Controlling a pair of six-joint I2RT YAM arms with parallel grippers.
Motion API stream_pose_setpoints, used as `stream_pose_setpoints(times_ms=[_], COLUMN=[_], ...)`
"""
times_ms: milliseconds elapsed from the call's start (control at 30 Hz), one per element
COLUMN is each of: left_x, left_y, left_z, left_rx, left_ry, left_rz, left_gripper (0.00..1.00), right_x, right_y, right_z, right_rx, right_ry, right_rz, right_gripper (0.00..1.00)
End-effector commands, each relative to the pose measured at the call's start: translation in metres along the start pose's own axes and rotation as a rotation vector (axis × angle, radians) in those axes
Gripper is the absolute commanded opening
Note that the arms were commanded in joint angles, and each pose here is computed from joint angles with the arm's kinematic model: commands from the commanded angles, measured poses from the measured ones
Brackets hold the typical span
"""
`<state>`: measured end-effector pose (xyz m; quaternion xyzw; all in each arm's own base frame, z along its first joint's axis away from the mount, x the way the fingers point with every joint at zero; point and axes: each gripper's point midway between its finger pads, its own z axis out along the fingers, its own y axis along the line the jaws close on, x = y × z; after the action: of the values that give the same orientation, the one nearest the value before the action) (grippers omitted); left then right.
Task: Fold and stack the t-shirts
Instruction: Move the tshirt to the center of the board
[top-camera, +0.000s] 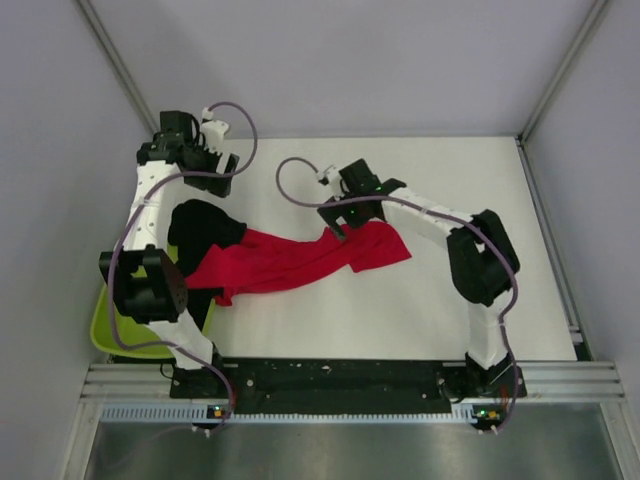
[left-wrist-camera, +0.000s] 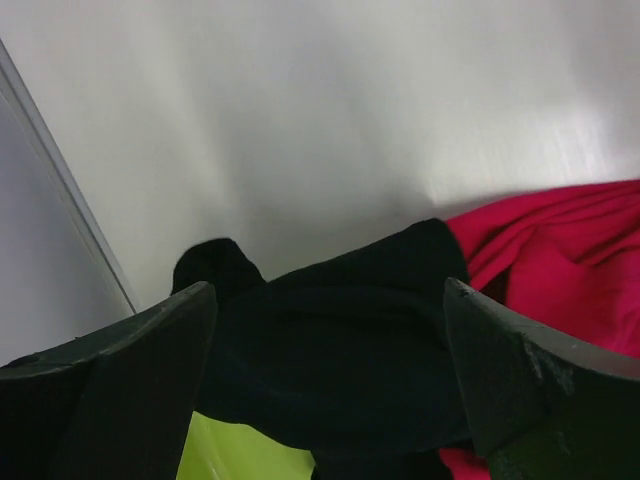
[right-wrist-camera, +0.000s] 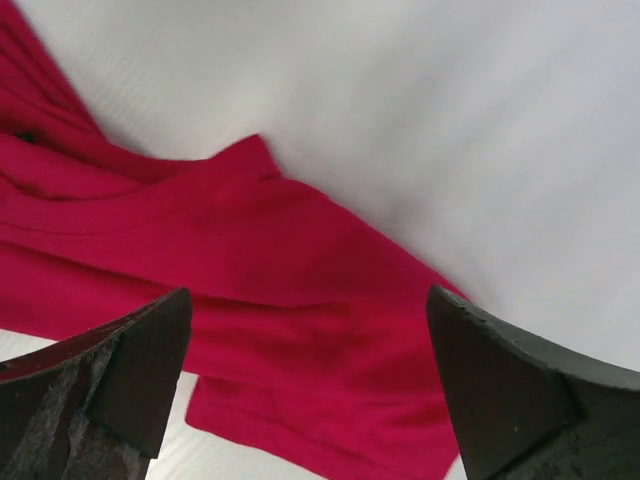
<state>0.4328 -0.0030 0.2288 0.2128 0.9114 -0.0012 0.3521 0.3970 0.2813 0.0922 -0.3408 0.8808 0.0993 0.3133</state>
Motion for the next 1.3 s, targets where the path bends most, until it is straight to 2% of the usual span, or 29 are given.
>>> stream_pose_setpoints(times_ms=[0, 100, 200, 233, 300, 333, 400, 433, 467, 500, 567, 667, 833, 867, 933, 1033, 1133, 1267], left_x=[0.036, 0.060, 0.093, 0.103, 0.120, 0.125, 0.129, 0.130, 0.132, 0.134, 0.139, 0.144, 0.154, 0.153, 0.135, 0.107, 0.124, 0.161], left_y=[0.012, -0.003, -0.009, -0.007, 0.000, 0.003, 0.006, 0.007, 0.008, 0.010, 0.021, 0.064, 0.135, 0.144, 0.144, 0.135, 0.149, 0.148], left_z=[0.027, 0.033, 0.039, 0.039, 0.038, 0.036, 0.029, 0.026, 0.021, 0.016, -0.001, -0.035, -0.107, -0.119, -0.137, -0.155, -0.164, -0.137], left_rx=[0.010, 0.069, 0.073, 0.056, 0.023, 0.016, 0.018, 0.016, 0.013, -0.001, -0.047, -0.237, -0.518, -0.548, -0.544, -0.524, -0.602, -0.544], left_ry=[0.077, 0.151, 0.240, 0.272, 0.332, 0.343, 0.344, 0.340, 0.344, 0.353, 0.355, 0.331, 0.306, 0.286, 0.193, 0.059, 0.138, 0.232], left_rz=[-0.067, -0.082, -0.100, -0.104, -0.120, -0.132, -0.139, -0.143, -0.147, -0.151, -0.138, -0.128, -0.172, -0.180, -0.166, -0.104, -0.105, -0.131], left_gripper=[0.99, 0.99, 0.98, 0.96, 0.86, 0.76, 0.51, 0.32, 0.11, 0.00, 0.00, 0.00, 0.00, 0.00, 0.00, 0.00, 0.00, 0.00], right_x=[0.022, 0.051, 0.072, 0.077, 0.085, 0.087, 0.087, 0.084, 0.078, 0.066, 0.037, -0.026, -0.113, -0.126, -0.140, -0.158, -0.152, -0.105], right_y=[0.045, 0.054, 0.060, 0.061, 0.061, 0.060, 0.058, 0.059, 0.057, 0.057, 0.053, 0.052, 0.084, 0.087, 0.079, 0.037, -0.011, -0.055], right_z=[0.020, 0.032, 0.033, 0.032, 0.032, 0.033, 0.033, 0.030, 0.026, 0.018, -0.005, -0.069, -0.214, -0.244, -0.274, -0.292, -0.283, -0.237], right_rx=[-0.109, -0.129, -0.148, -0.158, -0.164, -0.156, -0.146, -0.148, -0.138, -0.133, -0.112, -0.102, -0.268, -0.277, -0.236, -0.119, -0.068, 0.005], right_ry=[0.138, 0.256, 0.311, 0.320, 0.340, 0.347, 0.354, 0.349, 0.338, 0.310, 0.233, 0.023, -0.407, -0.488, -0.573, -0.644, -0.632, -0.502], right_rz=[-0.246, -0.259, -0.259, -0.254, -0.247, -0.245, -0.242, -0.240, -0.230, -0.220, -0.214, -0.232, -0.347, -0.372, -0.379, -0.278, -0.136, 0.031], right_gripper=[0.99, 0.98, 0.93, 0.90, 0.69, 0.52, 0.24, 0.07, 0.00, 0.00, 0.00, 0.00, 0.00, 0.00, 0.00, 0.00, 0.00, 0.00])
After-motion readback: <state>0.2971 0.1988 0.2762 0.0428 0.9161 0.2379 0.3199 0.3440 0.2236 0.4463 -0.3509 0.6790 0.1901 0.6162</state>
